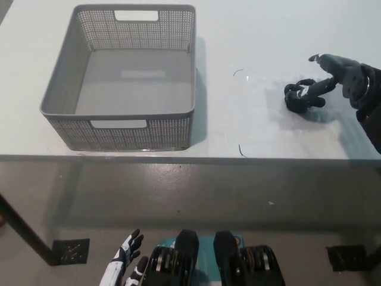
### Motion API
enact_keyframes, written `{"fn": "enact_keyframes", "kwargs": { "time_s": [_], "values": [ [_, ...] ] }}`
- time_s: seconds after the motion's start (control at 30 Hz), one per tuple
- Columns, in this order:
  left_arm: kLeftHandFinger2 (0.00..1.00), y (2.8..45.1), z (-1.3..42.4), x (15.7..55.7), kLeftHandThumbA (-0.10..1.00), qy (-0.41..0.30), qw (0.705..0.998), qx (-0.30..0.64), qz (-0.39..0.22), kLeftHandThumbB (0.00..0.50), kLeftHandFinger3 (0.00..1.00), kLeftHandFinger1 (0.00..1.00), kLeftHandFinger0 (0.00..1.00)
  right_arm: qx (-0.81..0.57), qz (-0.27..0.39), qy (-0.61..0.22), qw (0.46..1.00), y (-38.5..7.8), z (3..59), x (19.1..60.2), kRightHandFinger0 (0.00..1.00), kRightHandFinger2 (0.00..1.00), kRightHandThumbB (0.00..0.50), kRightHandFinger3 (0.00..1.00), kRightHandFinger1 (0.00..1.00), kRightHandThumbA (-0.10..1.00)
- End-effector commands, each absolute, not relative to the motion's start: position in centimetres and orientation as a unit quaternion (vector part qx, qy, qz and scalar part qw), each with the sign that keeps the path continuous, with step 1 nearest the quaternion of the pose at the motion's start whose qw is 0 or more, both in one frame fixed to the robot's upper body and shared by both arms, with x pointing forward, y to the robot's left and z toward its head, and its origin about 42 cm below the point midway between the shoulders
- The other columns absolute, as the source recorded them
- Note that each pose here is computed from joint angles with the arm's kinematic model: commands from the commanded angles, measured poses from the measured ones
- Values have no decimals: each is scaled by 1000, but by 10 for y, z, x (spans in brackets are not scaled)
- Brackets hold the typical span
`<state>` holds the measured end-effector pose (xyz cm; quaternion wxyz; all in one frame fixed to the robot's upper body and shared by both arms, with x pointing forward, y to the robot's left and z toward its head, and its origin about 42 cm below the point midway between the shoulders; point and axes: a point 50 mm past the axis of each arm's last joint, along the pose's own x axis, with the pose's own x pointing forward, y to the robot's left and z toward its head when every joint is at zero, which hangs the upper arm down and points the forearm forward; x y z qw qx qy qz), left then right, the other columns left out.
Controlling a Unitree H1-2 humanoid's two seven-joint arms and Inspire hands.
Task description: Use the right hand to pick up a webcam and put it into a container on the left side
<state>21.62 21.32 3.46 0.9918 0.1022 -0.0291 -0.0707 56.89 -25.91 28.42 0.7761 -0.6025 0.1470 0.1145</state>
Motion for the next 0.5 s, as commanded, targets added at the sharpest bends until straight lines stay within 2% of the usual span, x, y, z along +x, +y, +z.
{"fn": "enact_keyframes", "kwargs": {
  "time_s": [0.0,0.23,0.37,0.47],
  "values": [
    [1000,213,46,223,855,-59,990,106,-75,112,1000,1000,1000,-609,99,83,783,-245,336,581,1000,1000,500,1000,1000,867],
    [1000,212,49,226,848,-61,990,100,-77,122,1000,1000,1000,-603,111,89,785,-238,324,582,1000,1000,500,1000,1000,804],
    [1000,212,48,226,841,-61,990,99,-78,127,1000,1000,1000,-606,119,99,780,-239,309,582,1000,1000,500,1000,1000,820],
    [1000,211,49,227,840,-63,990,101,-77,118,1000,1000,1000,-609,119,106,777,-237,295,582,1000,1000,500,1000,1000,782]
  ]
}}
